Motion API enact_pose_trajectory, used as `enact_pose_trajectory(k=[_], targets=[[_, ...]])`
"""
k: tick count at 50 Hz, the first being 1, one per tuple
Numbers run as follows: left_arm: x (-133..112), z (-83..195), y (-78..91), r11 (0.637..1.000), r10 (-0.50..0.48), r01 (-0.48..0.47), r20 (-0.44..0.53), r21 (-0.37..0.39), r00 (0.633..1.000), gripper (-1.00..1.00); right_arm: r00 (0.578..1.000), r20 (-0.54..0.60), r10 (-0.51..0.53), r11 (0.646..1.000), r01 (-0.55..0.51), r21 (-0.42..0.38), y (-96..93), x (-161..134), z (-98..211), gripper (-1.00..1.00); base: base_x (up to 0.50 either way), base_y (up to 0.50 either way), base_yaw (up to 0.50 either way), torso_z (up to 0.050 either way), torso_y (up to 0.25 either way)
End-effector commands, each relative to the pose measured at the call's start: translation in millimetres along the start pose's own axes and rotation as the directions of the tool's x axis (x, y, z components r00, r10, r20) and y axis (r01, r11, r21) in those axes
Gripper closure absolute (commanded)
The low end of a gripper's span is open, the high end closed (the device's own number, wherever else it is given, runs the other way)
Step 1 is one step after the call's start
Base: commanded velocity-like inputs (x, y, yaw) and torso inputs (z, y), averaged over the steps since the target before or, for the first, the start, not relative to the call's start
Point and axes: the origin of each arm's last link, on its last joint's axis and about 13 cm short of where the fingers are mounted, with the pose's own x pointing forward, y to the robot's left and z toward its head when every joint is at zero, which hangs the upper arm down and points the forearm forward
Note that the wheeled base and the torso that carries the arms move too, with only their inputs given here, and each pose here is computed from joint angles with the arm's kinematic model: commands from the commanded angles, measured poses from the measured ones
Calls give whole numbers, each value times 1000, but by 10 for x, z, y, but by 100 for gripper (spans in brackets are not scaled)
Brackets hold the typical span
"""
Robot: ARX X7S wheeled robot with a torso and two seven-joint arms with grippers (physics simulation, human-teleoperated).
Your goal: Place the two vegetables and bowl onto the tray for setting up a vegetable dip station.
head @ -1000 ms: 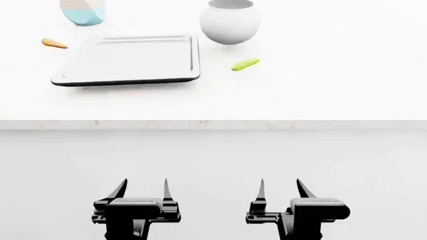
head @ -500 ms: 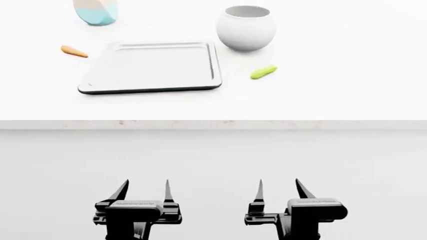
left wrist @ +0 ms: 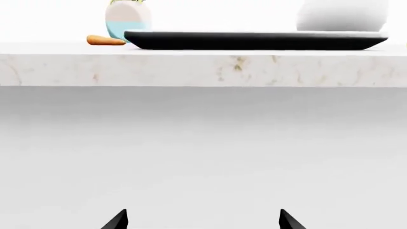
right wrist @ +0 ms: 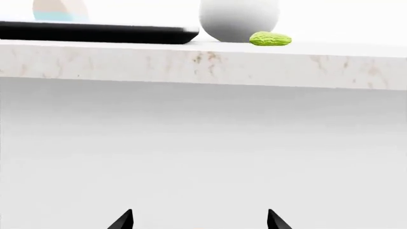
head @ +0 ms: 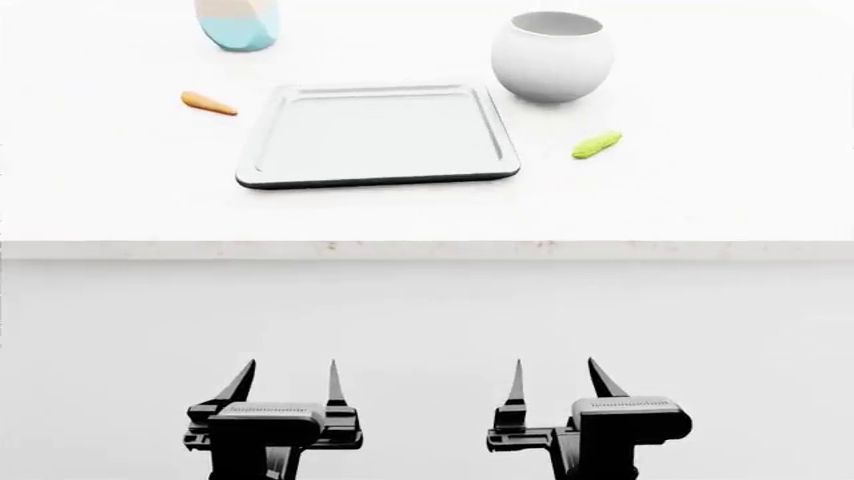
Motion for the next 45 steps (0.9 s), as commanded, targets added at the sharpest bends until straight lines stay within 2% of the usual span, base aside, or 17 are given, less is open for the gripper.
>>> enact_pose_trajectory(k=[1, 36, 41, 45], targets=[[-6, 15, -16, 1000, -25, 25, 11, 0, 1000, -100, 1000, 0, 1, 1000, -1, 2, -5, 1, 2, -100, 0, 0, 0, 50, 0], [-4, 16, -12, 999, -39, 39, 19, -6, 999, -100, 1000, -5, -3, 1000, 3, 9, -13, 5, -3, -100, 0, 0, 0, 50, 0], [-8, 11, -27, 999, -41, 41, 4, 22, 999, -100, 1000, -6, -15, 1000, 15, 27, -27, 5, -18, -100, 0, 0, 0, 46, 0], [-33, 109, -32, 999, -41, 42, 16, -12, 999, -100, 1000, 18, -20, 999, 19, 41, -35, -17, 96, -100, 0, 0, 0, 0, 0]])
